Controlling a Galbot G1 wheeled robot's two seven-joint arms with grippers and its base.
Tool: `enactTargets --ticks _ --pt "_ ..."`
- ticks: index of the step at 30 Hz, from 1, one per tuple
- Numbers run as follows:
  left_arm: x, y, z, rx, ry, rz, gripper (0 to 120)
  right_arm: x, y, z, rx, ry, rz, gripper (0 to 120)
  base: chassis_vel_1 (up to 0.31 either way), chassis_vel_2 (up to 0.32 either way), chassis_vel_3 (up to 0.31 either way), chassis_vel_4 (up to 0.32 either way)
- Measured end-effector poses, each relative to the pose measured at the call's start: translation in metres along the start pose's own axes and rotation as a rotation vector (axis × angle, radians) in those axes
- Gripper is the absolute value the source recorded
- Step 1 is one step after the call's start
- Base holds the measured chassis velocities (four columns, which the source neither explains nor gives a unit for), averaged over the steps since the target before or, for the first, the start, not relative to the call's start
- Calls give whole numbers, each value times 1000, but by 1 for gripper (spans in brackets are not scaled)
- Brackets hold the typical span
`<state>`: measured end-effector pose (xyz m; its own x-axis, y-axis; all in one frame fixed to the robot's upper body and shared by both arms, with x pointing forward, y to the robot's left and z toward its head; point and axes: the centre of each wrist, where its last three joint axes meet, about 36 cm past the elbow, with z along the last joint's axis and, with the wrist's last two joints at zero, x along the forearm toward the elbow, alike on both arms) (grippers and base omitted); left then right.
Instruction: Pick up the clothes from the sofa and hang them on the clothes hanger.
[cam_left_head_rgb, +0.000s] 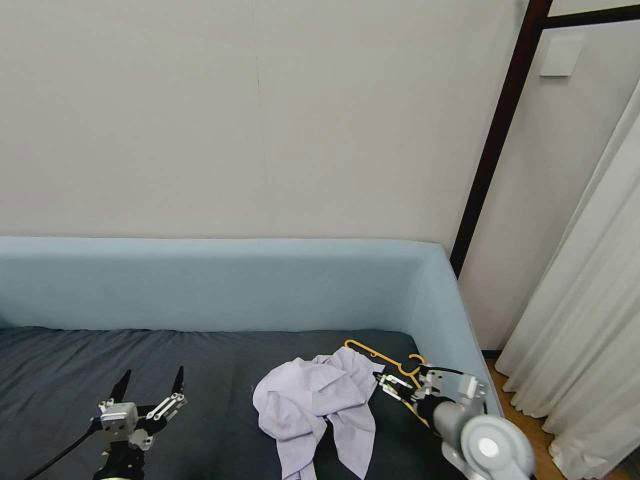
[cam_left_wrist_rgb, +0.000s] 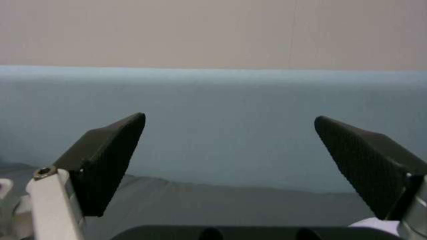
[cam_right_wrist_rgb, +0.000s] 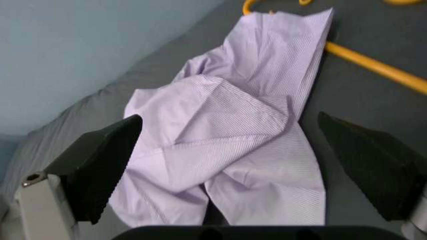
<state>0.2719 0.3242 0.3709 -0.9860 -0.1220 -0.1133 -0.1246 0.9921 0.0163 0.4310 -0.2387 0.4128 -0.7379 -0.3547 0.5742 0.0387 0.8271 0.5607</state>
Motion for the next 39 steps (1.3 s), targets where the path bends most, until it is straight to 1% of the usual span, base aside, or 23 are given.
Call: enactTargets --ticks 1,3,4,6,8,14,17,20,21,22,25,26,30,31,34,35,36,39 --pt "3 4 5 -7 8 -14 100 -23 -1 1 -26 24 9 100 0 0 0 0" --pt "7 6 12 -16 13 -40 100 -68 1 0 -129 45 24 100 0 0 0 0" --pt "7 6 12 -16 13 -40 100 -68 1 0 -129 45 24 100 0 0 0 0" --pt "10 3 17 -9 17 -57 100 -99 2 7 -221 65 63 100 0 0 0 0" --pt "12 2 18 -8 15 -63 100 -113 -6 16 -255 83 101 100 0 0 0 0" --pt "15 7 18 -11 16 -83 100 -127 -19 31 -310 91 131 100 0 0 0 0" --pt "16 8 17 -12 17 -86 100 -129 -20 35 -319 92 130 100 0 0 0 0" --pt "16 8 16 -13 14 -87 100 -132 -17 41 -324 94 121 97 0 0 0 0" --pt "17 8 15 -13 13 -88 100 -135 -15 46 -317 92 120 93 0 0 0 0" --pt "17 8 15 -13 13 -88 100 -135 -15 46 -317 92 120 93 0 0 0 0" --pt "20 10 13 -18 13 -93 100 -143 -8 56 -295 94 120 84 0 0 0 0" --pt "20 10 13 -18 13 -93 100 -143 -8 56 -295 94 120 84 0 0 0 0" --pt "22 14 10 -21 8 -100 100 -155 -5 68 -236 77 148 66 0 0 0 0" --pt "22 14 10 -21 8 -100 100 -155 -5 68 -236 77 148 66 0 0 0 0" --pt "24 16 10 -16 5 -108 100 -158 -8 73 -217 66 152 51 0 0 0 0" --pt "25 17 11 -18 2 -110 100 -159 -8 74 -214 64 149 48 0 0 0 0" --pt "25 17 11 -18 2 -110 100 -159 -8 74 -214 64 149 48 0 0 0 0" --pt "26 18 12 -17 -1 -114 100 -160 -5 77 -204 50 139 34 0 0 0 0"
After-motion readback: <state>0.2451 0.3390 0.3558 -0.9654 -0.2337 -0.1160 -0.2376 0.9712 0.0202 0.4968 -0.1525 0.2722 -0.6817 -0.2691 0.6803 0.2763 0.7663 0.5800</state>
